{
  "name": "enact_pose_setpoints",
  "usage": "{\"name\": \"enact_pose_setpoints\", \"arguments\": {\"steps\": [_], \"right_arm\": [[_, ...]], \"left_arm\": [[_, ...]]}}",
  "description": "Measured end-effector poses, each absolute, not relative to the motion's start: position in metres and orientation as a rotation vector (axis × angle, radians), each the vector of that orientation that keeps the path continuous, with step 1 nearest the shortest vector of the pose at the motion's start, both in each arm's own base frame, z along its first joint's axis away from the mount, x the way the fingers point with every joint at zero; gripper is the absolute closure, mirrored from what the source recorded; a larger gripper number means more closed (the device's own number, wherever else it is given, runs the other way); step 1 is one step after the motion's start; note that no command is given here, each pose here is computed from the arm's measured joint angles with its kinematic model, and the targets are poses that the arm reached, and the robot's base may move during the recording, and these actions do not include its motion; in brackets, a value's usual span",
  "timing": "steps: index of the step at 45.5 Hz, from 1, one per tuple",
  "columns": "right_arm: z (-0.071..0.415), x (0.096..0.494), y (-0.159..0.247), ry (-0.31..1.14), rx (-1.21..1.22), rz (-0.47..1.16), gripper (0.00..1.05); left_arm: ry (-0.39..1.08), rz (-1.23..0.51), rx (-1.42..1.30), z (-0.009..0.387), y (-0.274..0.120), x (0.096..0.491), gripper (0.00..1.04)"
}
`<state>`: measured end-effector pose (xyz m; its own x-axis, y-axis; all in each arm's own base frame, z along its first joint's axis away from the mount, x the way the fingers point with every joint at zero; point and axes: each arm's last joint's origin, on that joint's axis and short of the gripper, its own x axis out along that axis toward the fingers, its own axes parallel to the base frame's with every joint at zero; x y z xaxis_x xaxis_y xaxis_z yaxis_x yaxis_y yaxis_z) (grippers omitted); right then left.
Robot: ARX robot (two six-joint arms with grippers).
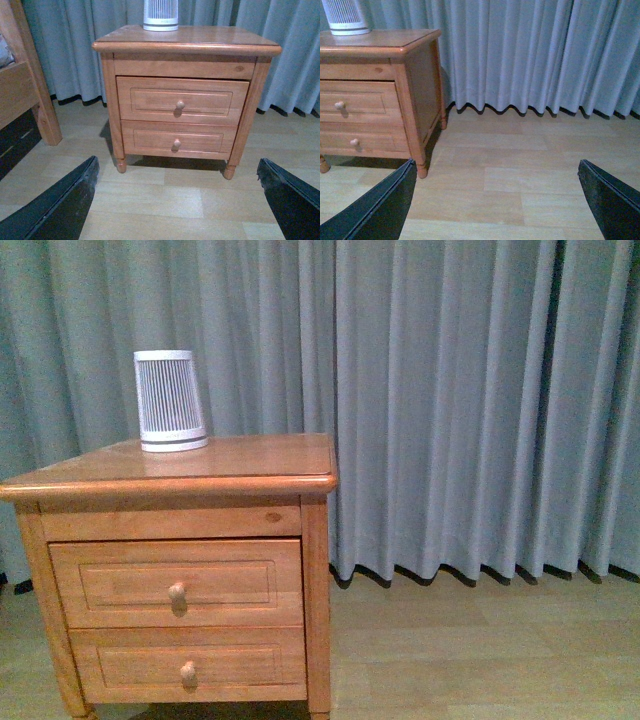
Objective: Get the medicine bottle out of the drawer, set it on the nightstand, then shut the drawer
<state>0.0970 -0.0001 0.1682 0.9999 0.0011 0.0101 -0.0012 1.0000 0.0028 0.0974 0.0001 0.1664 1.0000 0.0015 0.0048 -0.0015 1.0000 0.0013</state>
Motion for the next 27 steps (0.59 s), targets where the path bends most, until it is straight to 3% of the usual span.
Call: {"name": "enact_pose_setpoints", "arguments": {"steps": [21, 27], "right_arm": [[0.168, 0.097, 0.0, -0.01, 0.003, 0.001, 0.07], [0.168, 0.097, 0.0, -0.01, 0.003, 0.002, 0.07]], "left_arm": [[0.001, -0.005, -0.006, 0.166, 0.0, 0.098, 0.07], [0.183, -0.069, -0.102, 0.161, 0.001, 0.116, 0.07]]}}
